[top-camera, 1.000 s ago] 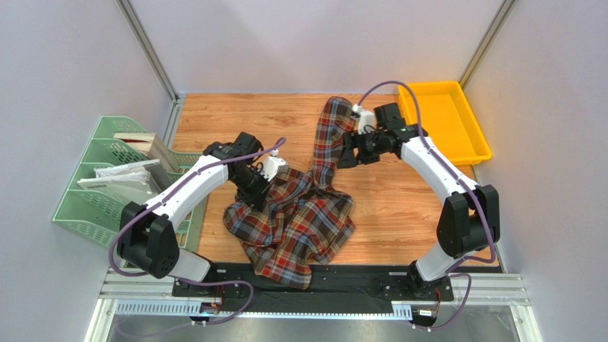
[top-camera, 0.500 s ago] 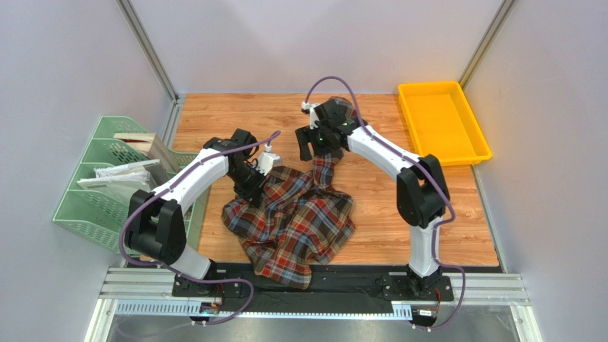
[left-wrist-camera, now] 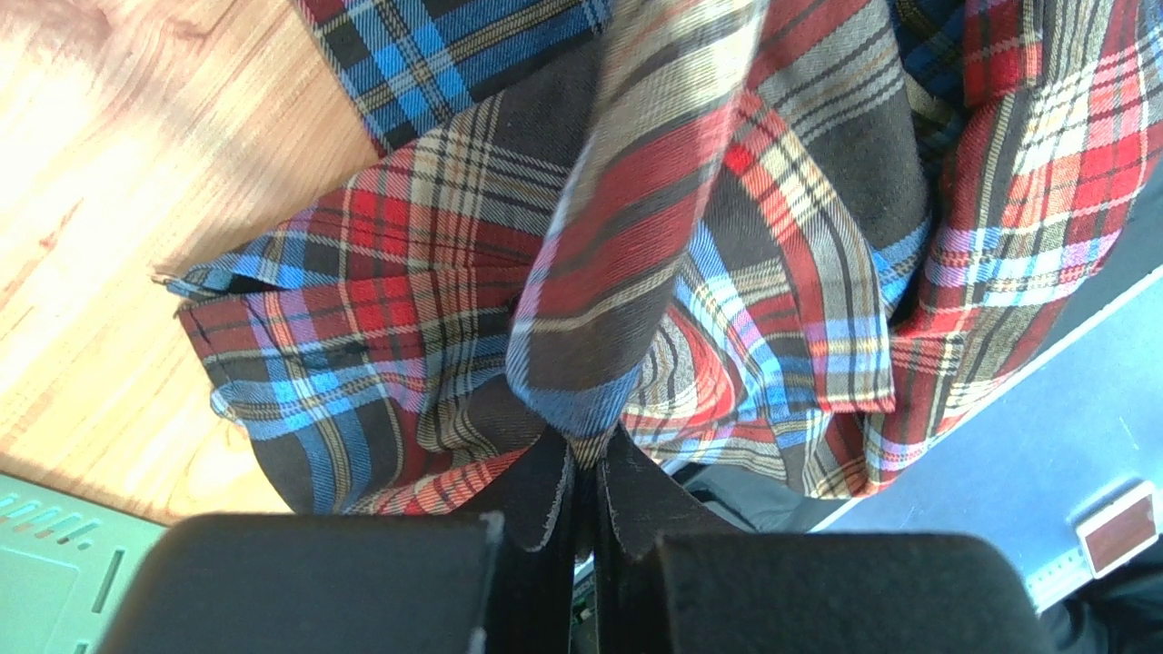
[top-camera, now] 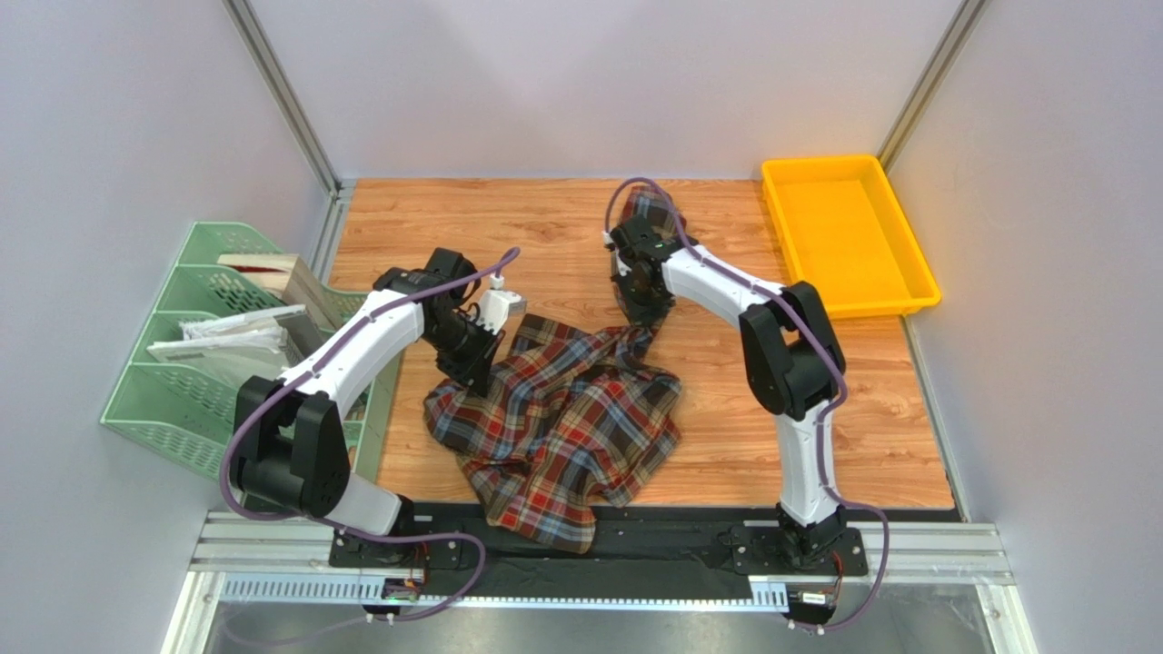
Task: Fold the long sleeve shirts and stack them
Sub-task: Flatten the shirt out
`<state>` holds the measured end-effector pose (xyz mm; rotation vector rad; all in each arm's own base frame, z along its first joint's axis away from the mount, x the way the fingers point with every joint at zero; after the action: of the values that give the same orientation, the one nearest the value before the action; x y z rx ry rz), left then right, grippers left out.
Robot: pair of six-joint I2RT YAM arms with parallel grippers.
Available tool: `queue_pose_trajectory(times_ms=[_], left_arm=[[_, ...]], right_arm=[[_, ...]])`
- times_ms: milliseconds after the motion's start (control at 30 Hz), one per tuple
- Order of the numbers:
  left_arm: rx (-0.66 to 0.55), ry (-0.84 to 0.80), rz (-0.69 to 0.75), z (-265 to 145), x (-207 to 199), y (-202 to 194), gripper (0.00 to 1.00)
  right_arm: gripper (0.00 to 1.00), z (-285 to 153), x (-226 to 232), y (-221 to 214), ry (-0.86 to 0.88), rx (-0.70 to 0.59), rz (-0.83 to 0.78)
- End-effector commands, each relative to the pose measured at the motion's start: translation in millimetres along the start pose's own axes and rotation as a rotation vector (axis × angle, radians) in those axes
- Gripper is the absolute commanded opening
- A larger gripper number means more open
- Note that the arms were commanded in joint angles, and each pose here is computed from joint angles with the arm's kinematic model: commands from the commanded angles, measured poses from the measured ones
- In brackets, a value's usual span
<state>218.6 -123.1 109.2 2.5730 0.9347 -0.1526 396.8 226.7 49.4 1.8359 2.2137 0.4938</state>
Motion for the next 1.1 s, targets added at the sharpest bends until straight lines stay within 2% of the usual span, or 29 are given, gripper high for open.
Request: queue_pose_trajectory(times_ms=[0, 33, 100, 133, 200, 233, 300, 333, 367, 400, 467, 567, 667, 800, 933, 1067], left_arm=[[-0.054, 0.031, 0.003, -10.1, -0.8, 3.2, 0.02], [-0.057, 0.026, 0.005, -10.4, -1.9, 3.5, 0.01], [-0.046, -0.003, -0.001, -7.1, -4.0, 2.7, 0.00], [-0.041, -0.018, -0.002, -5.9, -5.2, 3.0, 0.00], [-0.021, -0.068, -0.002, -3.6, -7.5, 7.3, 0.06], [-0.037, -0.086, 0.007, -5.9, -7.3, 14.0, 0.24], [-0.187, -0.073, 0.054, -26.1, -2.6, 55.4, 0.38], [-0.263, -0.056, 0.081, -36.8, -0.2, 75.0, 0.56], [-0.388, -0.014, 0.144, -56.8, 7.3, 112.6, 0.68], [-0.453, -0.024, 0.141, -65.9, 6.5, 132.7, 0.71], [-0.549, -0.001, 0.184, -76.6, 17.3, 181.7, 0.74], [-0.526, 0.023, 0.140, -55.0, 35.3, 227.8, 0.74], [-0.489, 0.033, 0.020, -19.0, 50.2, 263.4, 0.75], [-0.483, 0.064, -0.134, 18.6, 66.1, 296.8, 0.73], [-0.520, 0.172, -0.201, 53.3, 85.6, 330.3, 0.73], [-0.551, 0.161, -0.259, 80.7, 95.1, 348.9, 0.69]], right_arm=[[0.00, -78.4, -33.9, 16.6, 0.048, -0.118, 0.027], [0.00, -83.6, -28.4, 5.8, 0.136, -0.091, 0.028], [0.00, -96.8, -43.0, 5.6, 0.187, -0.105, 0.068], [0.00, -108.8, -36.9, 3.3, 0.286, -0.100, 0.084], [0.00, -107.7, -58.0, -6.7, 0.340, -0.057, 0.161], [0.00, -109.9, -53.9, -11.1, 0.417, -0.029, 0.182], [0.00, -102.2, -67.3, -20.4, 0.450, 0.004, 0.239], [0.00, -101.2, -64.8, -24.8, 0.493, 0.025, 0.253], [0.00, -96.5, -65.3, -29.1, 0.510, 0.041, 0.266], [0.00, -94.9, -66.7, -30.9, 0.543, 0.043, 0.248], [0.00, -90.7, -63.4, -34.2, 0.591, 0.064, 0.266], [0.00, -79.9, -68.2, -41.2, 0.595, 0.096, 0.306], [0.00, -72.1, -73.9, -47.1, 0.608, 0.115, 0.346], [0.00, -73.8, -74.6, -53.8, 0.621, 0.106, 0.349], [0.00, -74.3, -70.5, -58.5, 0.646, 0.113, 0.351], [0.00, -77.1, -69.2, -62.0, 0.654, 0.110, 0.346]])
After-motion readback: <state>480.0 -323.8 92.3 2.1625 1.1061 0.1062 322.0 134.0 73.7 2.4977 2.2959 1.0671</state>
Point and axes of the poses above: each gripper's point midway between its finger pads, its own z axis out along the fingers, its own x axis along the line the jaws close on, y = z × x, the point moved 1 cm from there along -z, back along the fingers, and after that the axes turned 13 degrees about z, right-handed, at the moved point
